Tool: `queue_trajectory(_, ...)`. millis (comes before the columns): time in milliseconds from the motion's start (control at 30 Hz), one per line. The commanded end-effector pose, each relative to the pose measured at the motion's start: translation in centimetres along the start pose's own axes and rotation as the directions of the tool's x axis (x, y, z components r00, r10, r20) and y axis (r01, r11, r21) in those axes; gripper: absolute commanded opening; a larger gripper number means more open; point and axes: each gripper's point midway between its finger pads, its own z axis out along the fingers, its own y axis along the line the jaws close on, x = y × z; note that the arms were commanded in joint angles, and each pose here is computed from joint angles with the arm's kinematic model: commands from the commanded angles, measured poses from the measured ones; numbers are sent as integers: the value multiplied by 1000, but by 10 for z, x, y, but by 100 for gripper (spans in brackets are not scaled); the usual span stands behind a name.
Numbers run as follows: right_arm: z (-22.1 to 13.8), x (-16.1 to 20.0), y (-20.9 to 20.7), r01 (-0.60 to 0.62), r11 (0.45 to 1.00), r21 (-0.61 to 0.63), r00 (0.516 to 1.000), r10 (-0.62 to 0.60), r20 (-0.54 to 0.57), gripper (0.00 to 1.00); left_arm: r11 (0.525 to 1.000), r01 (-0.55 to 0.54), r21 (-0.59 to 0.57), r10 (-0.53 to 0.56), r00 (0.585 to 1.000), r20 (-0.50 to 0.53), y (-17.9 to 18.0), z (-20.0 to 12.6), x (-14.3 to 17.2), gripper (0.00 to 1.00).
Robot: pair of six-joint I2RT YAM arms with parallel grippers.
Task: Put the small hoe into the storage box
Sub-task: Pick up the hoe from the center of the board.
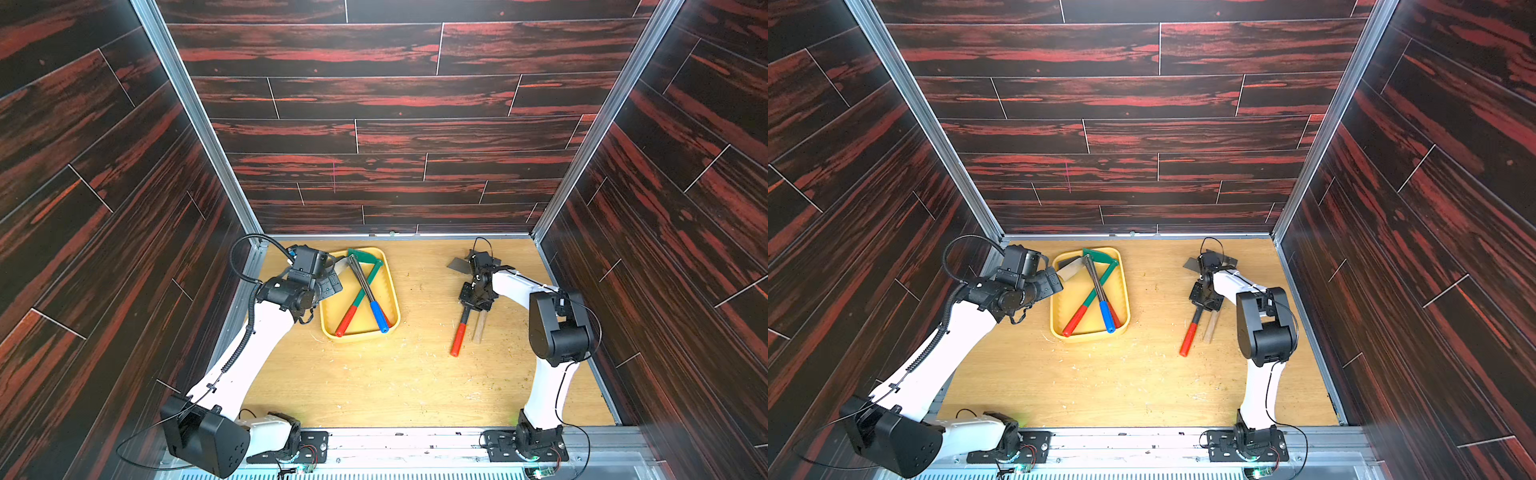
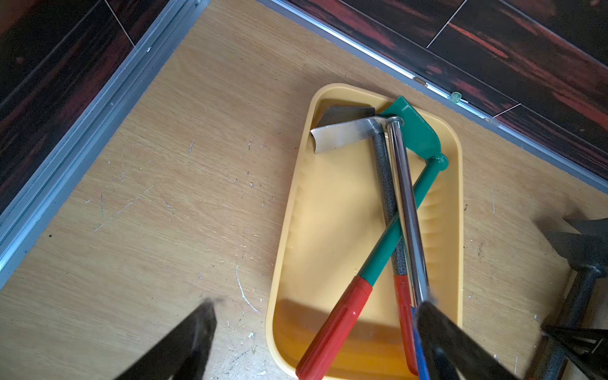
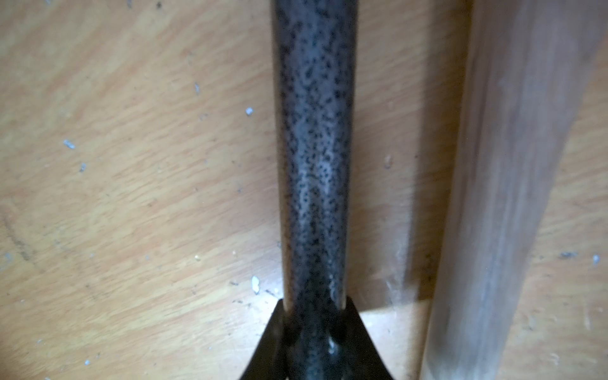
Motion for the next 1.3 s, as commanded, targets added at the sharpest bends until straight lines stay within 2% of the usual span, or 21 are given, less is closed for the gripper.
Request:
queue_trajectory(0, -15, -2, 3, 7, 1000, -21, 1000, -6, 25, 8, 1000, -6, -4, 6, 1000, -2, 4, -1, 2, 98)
queue_trajectory(700, -113, -26, 55, 142, 985, -102, 975, -121, 188, 6, 1000, -3, -25, 4, 999, 38, 9, -13, -8, 98)
queue_trajectory(1067, -164, -29, 104, 281, 949, -141, 930, -234, 283, 6, 999, 10, -31, -9, 999, 39, 13, -15, -10, 99)
queue_trajectory(1267, -182, -27, 134, 370, 916, -155, 894, -306, 327, 6, 998, 57, -30, -56, 998, 14, 25, -12, -9, 98)
